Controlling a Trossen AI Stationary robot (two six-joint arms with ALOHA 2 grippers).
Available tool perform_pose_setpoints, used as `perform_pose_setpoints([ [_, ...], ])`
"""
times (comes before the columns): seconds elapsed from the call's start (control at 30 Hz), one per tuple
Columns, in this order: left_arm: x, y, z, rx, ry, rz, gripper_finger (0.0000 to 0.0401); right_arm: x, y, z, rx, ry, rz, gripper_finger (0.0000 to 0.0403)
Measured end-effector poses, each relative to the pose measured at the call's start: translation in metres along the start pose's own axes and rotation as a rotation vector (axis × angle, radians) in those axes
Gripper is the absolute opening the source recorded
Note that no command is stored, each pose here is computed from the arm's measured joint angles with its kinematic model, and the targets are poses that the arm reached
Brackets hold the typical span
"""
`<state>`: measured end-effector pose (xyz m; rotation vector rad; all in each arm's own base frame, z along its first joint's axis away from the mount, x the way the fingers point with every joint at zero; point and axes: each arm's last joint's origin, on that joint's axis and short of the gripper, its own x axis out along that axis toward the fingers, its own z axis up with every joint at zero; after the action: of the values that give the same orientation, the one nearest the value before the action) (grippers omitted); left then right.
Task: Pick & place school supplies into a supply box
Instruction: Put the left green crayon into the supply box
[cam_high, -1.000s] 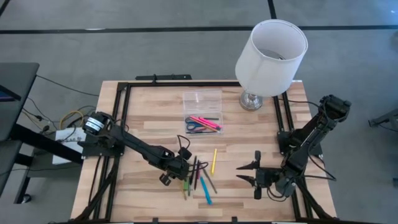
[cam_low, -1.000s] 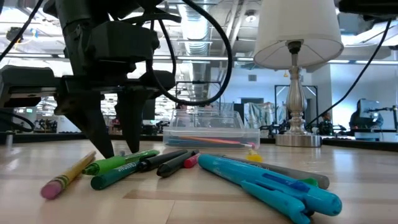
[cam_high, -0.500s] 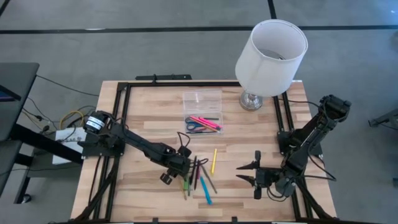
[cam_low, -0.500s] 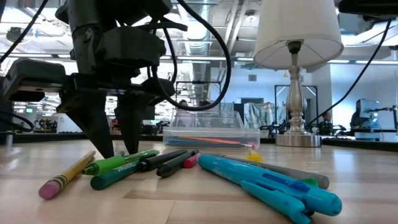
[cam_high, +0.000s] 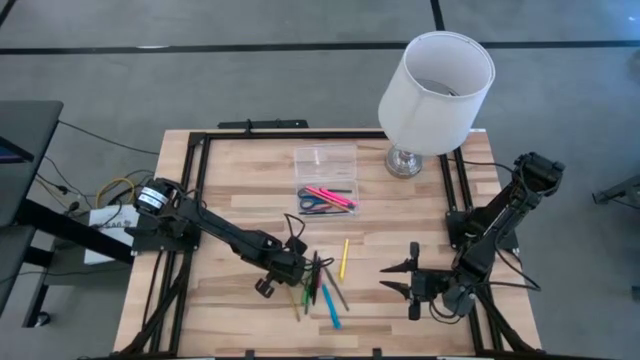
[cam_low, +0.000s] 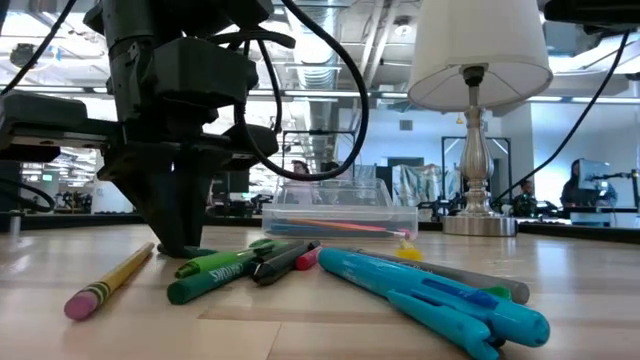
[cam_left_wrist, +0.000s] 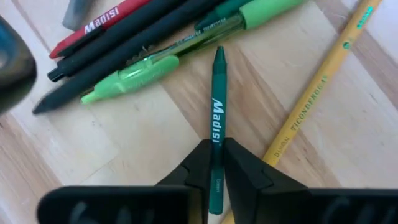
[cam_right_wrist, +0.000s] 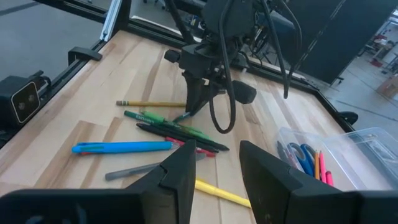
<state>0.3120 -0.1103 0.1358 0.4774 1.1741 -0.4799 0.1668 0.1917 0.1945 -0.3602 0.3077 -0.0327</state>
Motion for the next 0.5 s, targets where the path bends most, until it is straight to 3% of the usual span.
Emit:
perform_pose_setpoints([
  [0.17, -0.001, 0.004, -0.008, -0.075, 0.074, 0.022, 0.0007, 0.000, 0.000, 0.000, 0.001, 0.000, 0.000, 0.0118],
  [0.5, -0.004, 0.027, -0.033, -0.218, 0.256, 0.072, 0.0022, 0.000, 0.000, 0.000, 0.006, 0.000, 0.000, 0.0118],
])
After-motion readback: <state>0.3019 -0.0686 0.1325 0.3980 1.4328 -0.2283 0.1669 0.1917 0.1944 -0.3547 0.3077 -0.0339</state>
